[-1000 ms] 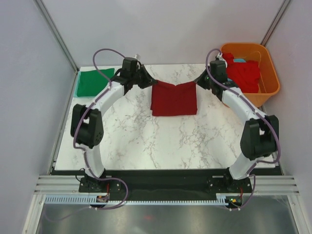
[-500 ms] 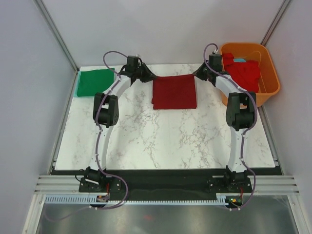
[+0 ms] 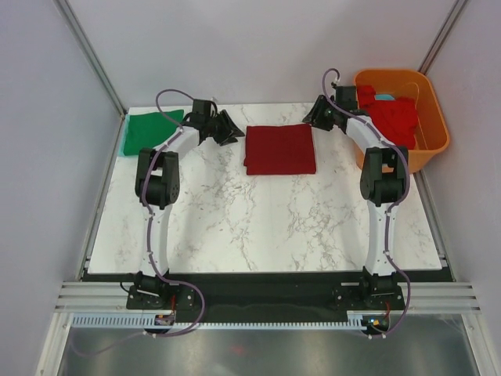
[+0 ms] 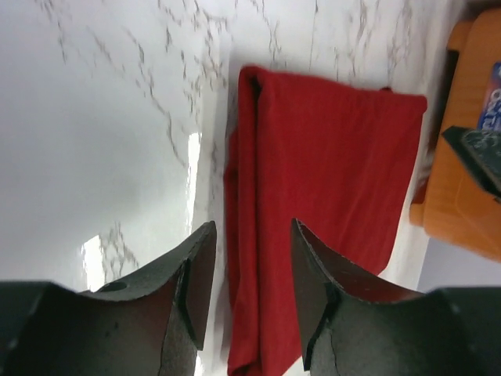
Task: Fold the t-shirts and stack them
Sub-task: Fold the tshirt, then neatly place the folded tshirt to the corner
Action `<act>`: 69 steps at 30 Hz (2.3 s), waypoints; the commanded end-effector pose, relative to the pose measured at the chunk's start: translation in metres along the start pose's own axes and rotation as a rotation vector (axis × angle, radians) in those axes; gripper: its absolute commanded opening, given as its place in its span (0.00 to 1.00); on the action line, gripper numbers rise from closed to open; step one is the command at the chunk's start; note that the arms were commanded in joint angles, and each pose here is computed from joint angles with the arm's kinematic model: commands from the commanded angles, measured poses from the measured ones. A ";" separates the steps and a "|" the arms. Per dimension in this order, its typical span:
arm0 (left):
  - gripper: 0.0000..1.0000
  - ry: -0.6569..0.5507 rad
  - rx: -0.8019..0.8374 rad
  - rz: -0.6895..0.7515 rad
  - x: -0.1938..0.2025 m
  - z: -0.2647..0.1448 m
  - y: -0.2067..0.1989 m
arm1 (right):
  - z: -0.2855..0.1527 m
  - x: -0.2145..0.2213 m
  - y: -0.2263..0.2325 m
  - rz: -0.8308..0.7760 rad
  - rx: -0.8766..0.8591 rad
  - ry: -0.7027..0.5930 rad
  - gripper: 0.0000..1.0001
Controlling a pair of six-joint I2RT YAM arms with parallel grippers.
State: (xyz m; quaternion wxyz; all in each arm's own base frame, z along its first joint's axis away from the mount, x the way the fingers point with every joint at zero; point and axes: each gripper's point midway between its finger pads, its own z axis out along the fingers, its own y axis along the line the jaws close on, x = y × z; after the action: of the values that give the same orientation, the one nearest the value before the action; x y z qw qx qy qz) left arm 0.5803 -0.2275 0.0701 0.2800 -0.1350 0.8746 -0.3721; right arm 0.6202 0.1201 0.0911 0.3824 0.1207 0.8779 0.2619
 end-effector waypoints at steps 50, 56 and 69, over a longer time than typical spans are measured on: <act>0.52 0.310 -0.105 0.029 0.188 -0.152 0.010 | -0.170 0.173 0.004 -0.096 -0.041 0.324 0.45; 0.50 0.228 -0.084 0.069 0.146 -0.141 -0.017 | -0.158 0.135 0.018 -0.123 -0.041 0.286 0.39; 0.48 0.229 -0.086 0.135 0.113 -0.075 -0.007 | -0.080 0.109 0.017 -0.142 -0.117 0.322 0.31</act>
State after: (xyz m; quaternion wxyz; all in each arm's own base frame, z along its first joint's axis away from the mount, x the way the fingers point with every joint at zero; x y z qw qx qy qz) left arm 0.4301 -0.2438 0.0828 0.1798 -0.0652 0.9182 -0.3468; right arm 0.4651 0.1480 0.0682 0.2370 0.0130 0.9263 0.2927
